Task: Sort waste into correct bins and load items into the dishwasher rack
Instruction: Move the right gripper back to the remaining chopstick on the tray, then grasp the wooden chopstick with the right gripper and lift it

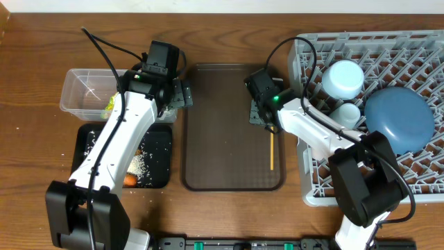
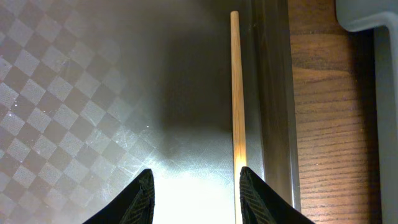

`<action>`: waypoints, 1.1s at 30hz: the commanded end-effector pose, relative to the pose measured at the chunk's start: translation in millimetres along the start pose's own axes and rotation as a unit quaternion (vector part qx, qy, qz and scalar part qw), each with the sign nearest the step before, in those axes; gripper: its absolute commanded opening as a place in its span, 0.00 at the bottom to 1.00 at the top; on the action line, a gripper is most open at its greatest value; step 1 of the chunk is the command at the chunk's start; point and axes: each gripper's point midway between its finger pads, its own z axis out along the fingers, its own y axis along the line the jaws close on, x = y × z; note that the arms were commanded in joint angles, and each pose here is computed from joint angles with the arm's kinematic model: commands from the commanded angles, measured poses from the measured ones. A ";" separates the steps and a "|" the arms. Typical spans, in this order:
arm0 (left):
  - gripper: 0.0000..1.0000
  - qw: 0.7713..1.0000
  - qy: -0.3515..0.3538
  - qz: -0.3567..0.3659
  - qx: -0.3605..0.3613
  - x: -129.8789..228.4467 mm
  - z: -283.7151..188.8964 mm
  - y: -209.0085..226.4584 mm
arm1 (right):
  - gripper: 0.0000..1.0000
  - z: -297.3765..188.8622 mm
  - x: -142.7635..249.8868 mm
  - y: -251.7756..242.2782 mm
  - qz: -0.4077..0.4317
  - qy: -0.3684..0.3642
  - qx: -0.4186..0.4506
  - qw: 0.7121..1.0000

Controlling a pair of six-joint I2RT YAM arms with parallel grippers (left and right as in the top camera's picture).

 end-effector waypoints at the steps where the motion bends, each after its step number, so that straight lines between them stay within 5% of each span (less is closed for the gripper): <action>1: 0.98 1.000 0.007 0.007 -0.010 2.8 5.3 3.3 | 0.38 9.0 10.7 -1.6 0.009 0.008 0.016 1.000; 21: 0.98 1.000 0.007 0.007 -0.010 2.8 5.3 3.3 | 0.32 10.1 -2.7 -19.7 0.025 -0.022 0.055 0.998; 33: 0.98 1.000 0.007 0.007 -0.010 2.8 5.3 3.3 | 0.32 51.8 31.1 -32.5 0.039 0.024 0.075 0.996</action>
